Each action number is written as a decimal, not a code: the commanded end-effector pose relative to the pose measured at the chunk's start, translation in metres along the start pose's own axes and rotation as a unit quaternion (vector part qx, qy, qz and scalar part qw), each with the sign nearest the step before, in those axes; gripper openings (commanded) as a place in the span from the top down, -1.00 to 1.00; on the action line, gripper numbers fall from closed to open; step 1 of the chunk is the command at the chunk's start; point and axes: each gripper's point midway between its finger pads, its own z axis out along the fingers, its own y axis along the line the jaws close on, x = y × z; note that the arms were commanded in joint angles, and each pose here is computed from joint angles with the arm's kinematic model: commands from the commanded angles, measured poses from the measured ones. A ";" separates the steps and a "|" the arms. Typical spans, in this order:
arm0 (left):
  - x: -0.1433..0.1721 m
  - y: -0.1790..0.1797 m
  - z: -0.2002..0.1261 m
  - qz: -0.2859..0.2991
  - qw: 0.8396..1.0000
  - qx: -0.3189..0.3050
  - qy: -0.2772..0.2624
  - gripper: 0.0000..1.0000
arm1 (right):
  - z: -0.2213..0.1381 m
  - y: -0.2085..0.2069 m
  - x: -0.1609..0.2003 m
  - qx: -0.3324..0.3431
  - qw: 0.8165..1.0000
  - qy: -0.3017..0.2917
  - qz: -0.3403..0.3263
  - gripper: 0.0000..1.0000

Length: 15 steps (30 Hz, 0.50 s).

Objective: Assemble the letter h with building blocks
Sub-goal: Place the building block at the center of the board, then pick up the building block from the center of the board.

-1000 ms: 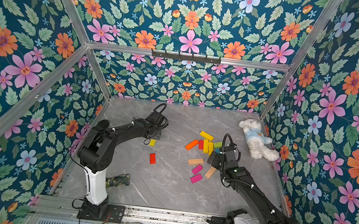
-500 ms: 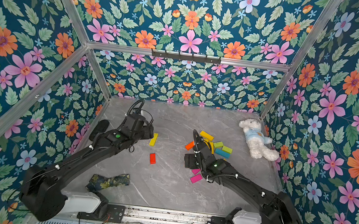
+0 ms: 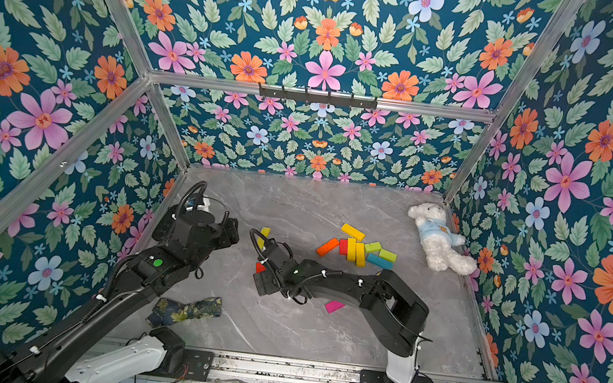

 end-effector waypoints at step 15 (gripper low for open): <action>-0.004 -0.005 -0.016 0.011 0.999 0.032 -0.006 -0.67 | 0.034 -0.013 0.013 0.120 0.992 0.047 -0.015 -0.83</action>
